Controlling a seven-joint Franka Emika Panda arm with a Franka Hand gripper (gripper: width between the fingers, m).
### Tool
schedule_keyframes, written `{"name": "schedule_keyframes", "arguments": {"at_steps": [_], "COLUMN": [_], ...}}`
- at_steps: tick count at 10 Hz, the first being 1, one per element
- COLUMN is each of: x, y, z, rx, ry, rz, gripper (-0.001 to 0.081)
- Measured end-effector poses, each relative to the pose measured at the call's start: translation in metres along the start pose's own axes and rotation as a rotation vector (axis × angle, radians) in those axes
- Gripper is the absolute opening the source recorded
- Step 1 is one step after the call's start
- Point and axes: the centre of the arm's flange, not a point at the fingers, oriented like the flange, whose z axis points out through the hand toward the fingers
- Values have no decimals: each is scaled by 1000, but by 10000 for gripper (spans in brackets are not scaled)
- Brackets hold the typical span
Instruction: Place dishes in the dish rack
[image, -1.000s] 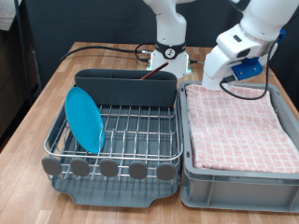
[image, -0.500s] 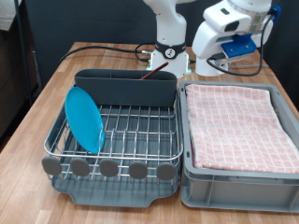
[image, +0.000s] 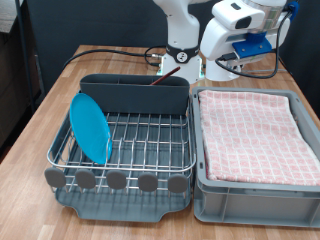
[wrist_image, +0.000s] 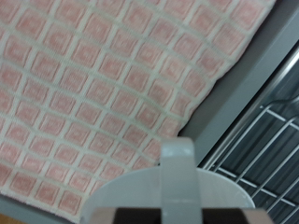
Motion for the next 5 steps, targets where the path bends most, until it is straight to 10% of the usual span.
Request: {"name": "schedule_keyframes", "arguments": {"at_steps": [5], "x": [71], "y": [2], "z": [-3], "rx": [51], "ry": [-7], "rz": [206], "gripper": [71]}}
